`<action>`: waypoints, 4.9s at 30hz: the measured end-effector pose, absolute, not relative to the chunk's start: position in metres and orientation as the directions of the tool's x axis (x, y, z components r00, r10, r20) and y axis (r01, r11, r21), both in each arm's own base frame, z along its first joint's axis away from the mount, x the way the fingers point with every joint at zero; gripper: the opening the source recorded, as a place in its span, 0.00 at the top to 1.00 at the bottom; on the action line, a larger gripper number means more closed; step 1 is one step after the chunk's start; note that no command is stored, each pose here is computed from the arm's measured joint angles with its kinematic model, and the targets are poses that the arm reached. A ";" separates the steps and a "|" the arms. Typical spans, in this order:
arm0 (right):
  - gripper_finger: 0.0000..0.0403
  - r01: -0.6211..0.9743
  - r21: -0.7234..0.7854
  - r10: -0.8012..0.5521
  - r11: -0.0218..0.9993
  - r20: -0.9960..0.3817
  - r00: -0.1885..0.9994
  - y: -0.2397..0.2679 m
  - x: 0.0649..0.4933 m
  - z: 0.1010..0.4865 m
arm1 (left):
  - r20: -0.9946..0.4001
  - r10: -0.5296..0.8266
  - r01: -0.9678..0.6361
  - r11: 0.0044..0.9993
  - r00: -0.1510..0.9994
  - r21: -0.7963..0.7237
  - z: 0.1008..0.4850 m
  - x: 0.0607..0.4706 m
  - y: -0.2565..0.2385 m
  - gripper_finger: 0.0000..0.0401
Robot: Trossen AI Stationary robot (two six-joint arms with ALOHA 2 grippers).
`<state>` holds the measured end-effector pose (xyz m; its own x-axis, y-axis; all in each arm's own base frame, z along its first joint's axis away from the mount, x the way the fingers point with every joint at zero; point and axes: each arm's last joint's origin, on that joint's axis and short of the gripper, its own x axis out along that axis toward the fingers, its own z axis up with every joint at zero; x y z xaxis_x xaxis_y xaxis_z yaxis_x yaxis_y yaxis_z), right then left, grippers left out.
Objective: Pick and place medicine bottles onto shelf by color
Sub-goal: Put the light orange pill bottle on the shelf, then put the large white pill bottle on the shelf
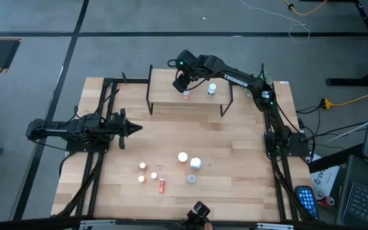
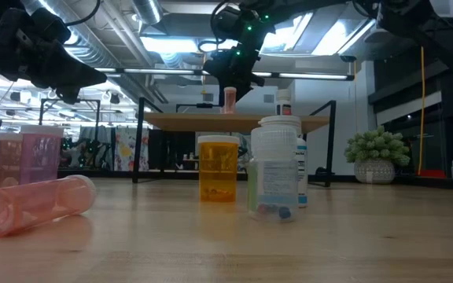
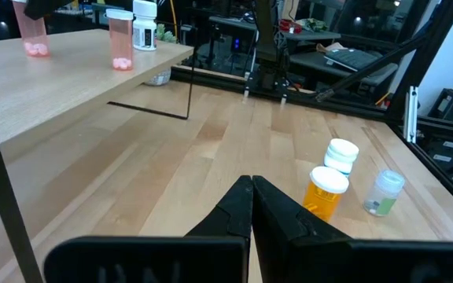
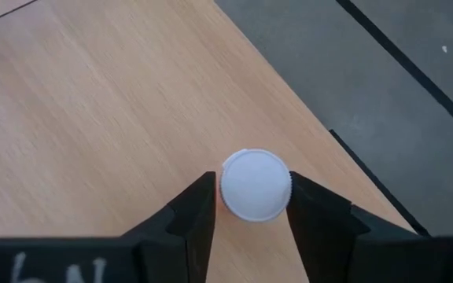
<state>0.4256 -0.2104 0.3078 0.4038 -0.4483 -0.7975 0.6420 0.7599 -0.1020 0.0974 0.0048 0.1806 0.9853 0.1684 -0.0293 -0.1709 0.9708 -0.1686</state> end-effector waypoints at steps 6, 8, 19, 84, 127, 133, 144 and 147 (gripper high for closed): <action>0.53 0.645 -0.100 -0.449 0.758 -0.797 0.404 -0.210 0.426 0.308 | -0.029 0.168 -0.171 0.971 0.985 -0.169 0.181 0.097 0.005 1.00; 0.48 0.645 -0.100 -0.449 0.758 -0.797 0.404 -0.210 0.426 0.308 | -0.029 0.169 -0.171 0.971 0.985 -0.169 0.181 0.097 0.005 1.00; 0.31 0.646 -0.102 -0.459 0.756 -0.787 0.413 -0.211 0.425 0.311 | -0.029 0.169 -0.171 0.971 0.985 -0.169 0.181 0.097 0.005 1.00; 0.32 0.358 0.020 -0.055 0.933 -0.979 0.199 0.126 0.393 0.202 | -0.028 0.169 -0.171 0.971 0.985 -0.169 0.181 0.097 0.005 1.00; 0.57 0.401 0.020 -0.069 0.916 -0.976 0.207 0.124 0.394 0.202 | -0.029 0.169 -0.171 0.971 0.985 -0.168 0.181 0.097 0.005 1.00; 0.55 0.378 -0.062 -0.145 0.924 -0.970 0.197 0.114 0.394 0.261 | -0.028 0.169 -0.171 0.971 0.985 -0.168 0.181 0.097 0.005 1.00; 0.55 0.435 -0.338 -0.514 0.835 -0.762 0.394 0.060 0.381 0.386 | -0.028 0.169 -0.171 0.971 0.985 -0.168 0.181 0.097 0.005 1.00; 0.55 0.495 -0.374 -0.594 0.784 -0.683 0.425 0.036 0.375 0.402 | -0.029 0.169 -0.172 0.971 0.985 -0.168 0.181 0.097 0.005 1.00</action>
<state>0.3752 0.0357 0.4023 0.4246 -0.5940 -0.6833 0.4947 0.7843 -0.3744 0.0973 0.0049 0.1807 0.9852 0.1691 -0.0289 -0.1716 0.9708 -0.1679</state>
